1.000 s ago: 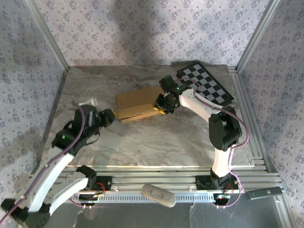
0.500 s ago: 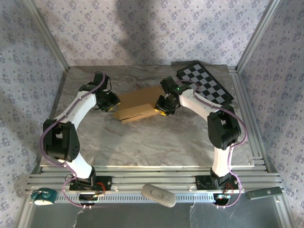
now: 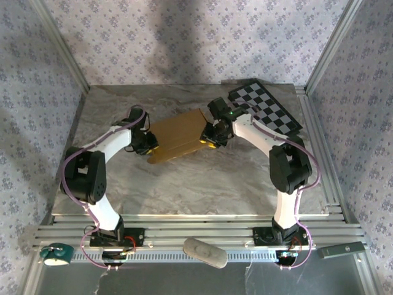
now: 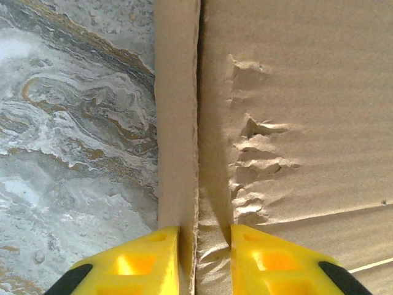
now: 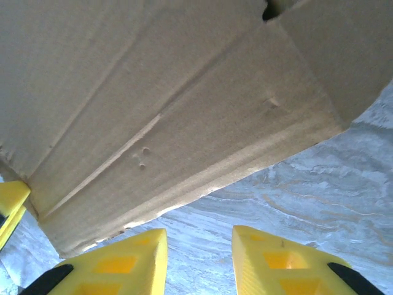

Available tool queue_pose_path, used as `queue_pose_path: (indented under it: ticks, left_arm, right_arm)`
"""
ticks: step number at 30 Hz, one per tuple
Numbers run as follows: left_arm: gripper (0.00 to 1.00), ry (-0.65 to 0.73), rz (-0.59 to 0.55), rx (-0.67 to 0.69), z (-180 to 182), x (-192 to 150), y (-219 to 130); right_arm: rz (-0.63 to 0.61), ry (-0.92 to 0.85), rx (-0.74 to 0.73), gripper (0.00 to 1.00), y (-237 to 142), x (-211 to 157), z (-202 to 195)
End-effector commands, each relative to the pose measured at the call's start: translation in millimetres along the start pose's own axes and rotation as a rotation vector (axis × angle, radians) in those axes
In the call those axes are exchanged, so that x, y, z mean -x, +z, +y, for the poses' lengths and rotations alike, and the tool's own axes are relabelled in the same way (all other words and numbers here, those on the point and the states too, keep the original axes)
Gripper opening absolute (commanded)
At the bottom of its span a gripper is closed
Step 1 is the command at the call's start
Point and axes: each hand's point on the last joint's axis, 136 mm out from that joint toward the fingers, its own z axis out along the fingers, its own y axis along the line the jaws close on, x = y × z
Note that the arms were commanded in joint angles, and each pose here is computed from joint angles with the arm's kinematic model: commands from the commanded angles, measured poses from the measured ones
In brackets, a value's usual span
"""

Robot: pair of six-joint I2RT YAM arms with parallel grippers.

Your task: Fold the paper box

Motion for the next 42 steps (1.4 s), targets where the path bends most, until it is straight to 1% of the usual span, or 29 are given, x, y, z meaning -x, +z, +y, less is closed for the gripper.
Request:
queue_pose_path:
  ticks: [1,3,5,7,8,11,13,16,22,25,29,32,34,36,40,42]
  left_arm:
    - [0.21,0.036,-0.016,0.052,10.9,-2.0,-0.7]
    - [0.17,0.048,-0.023,0.054,9.5,0.4,-4.1]
    - [0.15,0.057,-0.021,0.055,9.1,0.6,-4.4]
    - [0.15,0.061,-0.016,0.049,7.7,0.3,-3.6]
    - [0.15,0.06,-0.013,0.049,8.0,-0.5,-3.3]
    - [0.15,0.06,-0.008,0.047,8.2,-1.7,-3.0]
    - [0.15,0.061,-0.008,0.048,8.7,-2.1,-3.1]
    - [0.15,0.067,-0.009,0.048,8.5,-2.0,-3.8]
    - [0.17,0.1,-0.031,0.034,4.1,2.5,-10.4]
    - [0.22,0.123,-0.055,0.033,0.4,7.7,-19.5]
    - [0.35,0.165,-0.121,0.042,-6.9,17.2,-43.9]
    - [0.43,0.21,-0.178,0.084,-8.5,19.6,-69.0]
    - [0.44,0.237,-0.186,0.088,-11.3,14.8,-81.5]
    - [0.44,0.256,-0.165,0.092,-11.2,4.9,-88.6]
    - [0.43,0.335,-0.09,0.108,-9.6,-25.4,-87.9]
    - [0.45,0.369,-0.063,0.11,-7.1,-37.2,-83.5]
  right_arm:
    - [-0.115,-0.038,0.009,0.35,-46.1,34.2,-4.3]
    - [-0.126,-0.028,0.012,0.35,-46.1,52.9,-14.0]
    - [-0.137,-0.042,-0.003,0.35,-38.4,71.4,-22.2]
    - [-0.124,-0.066,0.034,0.33,-27.9,86.0,-15.2]
    - [-0.116,-0.074,0.052,0.29,-23.3,92.1,-10.0]
    - [-0.099,-0.102,0.056,0.25,-13.0,101.6,4.7]
    - [-0.077,-0.106,0.043,0.23,-4.5,100.4,9.9]
    - [-0.037,-0.105,0.027,0.22,14.0,90.4,11.9]
    - [0.047,-0.073,-0.043,0.2,45.8,67.7,-7.9]
    - [0.041,-0.092,-0.057,0.2,40.2,67.0,-10.6]
    - [-0.005,-0.128,-0.054,0.23,14.6,76.1,-8.0]
    - [-0.036,-0.177,-0.061,0.27,-6.5,80.9,-11.2]
    - [-0.046,-0.22,-0.072,0.31,-16.3,79.5,-16.0]
    - [-0.036,-0.262,-0.085,0.34,-21.1,73.7,-21.7]
    - [0.016,-0.346,-0.063,0.42,-23.3,56.3,-26.2]
    - [0.034,-0.384,-0.083,0.45,-21.8,51.2,-30.4]
